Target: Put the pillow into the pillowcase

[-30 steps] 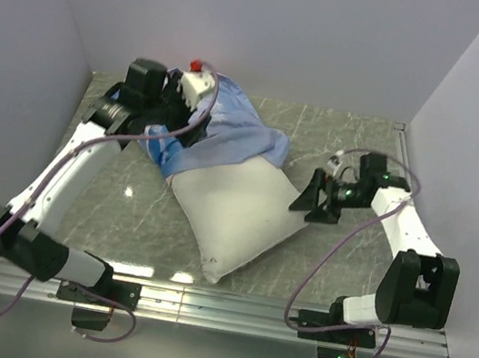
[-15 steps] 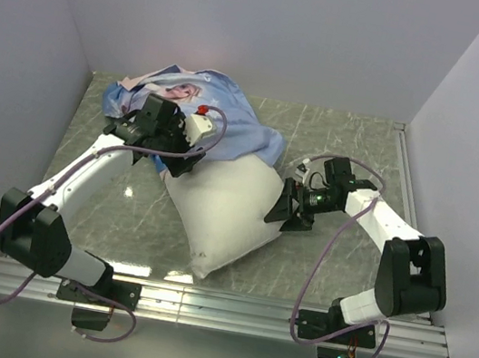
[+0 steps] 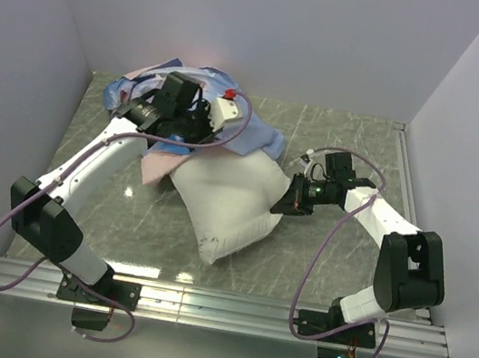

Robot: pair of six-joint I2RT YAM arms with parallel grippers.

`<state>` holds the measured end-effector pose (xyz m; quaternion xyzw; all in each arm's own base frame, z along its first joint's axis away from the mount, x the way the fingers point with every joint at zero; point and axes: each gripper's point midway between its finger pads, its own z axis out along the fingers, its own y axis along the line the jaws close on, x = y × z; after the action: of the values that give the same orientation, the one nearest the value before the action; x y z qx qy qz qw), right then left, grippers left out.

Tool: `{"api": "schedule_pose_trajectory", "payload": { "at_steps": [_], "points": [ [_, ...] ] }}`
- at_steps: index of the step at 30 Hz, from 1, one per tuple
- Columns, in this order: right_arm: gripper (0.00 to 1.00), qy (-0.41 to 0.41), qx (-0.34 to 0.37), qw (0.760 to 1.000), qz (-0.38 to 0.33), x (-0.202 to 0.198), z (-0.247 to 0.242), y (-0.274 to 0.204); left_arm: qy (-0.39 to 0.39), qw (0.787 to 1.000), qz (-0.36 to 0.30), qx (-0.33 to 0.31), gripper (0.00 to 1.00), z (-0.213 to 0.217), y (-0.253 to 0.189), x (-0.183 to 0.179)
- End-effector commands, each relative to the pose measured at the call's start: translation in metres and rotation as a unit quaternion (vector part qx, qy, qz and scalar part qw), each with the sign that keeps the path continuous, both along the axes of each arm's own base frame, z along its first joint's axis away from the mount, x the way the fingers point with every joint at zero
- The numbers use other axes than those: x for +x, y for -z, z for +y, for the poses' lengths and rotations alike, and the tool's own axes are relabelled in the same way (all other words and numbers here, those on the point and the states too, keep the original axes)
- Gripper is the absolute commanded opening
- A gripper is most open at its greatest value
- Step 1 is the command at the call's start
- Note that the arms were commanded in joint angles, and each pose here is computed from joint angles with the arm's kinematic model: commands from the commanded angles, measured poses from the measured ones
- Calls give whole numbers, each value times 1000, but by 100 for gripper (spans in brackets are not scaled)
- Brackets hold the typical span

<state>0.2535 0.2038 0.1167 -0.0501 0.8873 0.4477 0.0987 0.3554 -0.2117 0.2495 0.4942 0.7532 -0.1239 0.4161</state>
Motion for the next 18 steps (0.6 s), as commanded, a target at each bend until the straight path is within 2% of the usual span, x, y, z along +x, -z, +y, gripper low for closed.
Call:
{"api": "schedule_pose_trajectory", "payload": {
  "at_steps": [1, 6, 7, 9, 11, 12, 14, 18],
  "points": [
    [0, 11, 8, 995, -96, 36, 9, -26, 74, 996, 18, -52, 0, -46, -22, -29],
    [0, 20, 66, 991, -115, 39, 30, -65, 142, 978, 83, -126, 0, -119, -52, -70],
    [0, 21, 83, 986, -140, 43, 35, -80, 167, 969, 106, -145, 0, -134, -59, -84],
    [0, 29, 114, 984, -134, 41, 47, -99, 206, 951, 154, -170, 0, -165, -67, -113],
    [0, 33, 147, 974, -167, 44, 54, -126, 243, 930, 198, -195, 0, -191, -72, -139],
    [0, 46, 162, 974, -154, 43, 57, -132, 254, 921, 215, -205, 0, -196, -73, -144],
    [0, 56, 178, 967, -171, 46, 57, -145, 262, 906, 256, -213, 0, -201, -63, -151],
    [0, 77, 133, 969, -193, 54, 45, -130, 237, 919, 237, -208, 0, -194, -50, -135]
  ]
}}
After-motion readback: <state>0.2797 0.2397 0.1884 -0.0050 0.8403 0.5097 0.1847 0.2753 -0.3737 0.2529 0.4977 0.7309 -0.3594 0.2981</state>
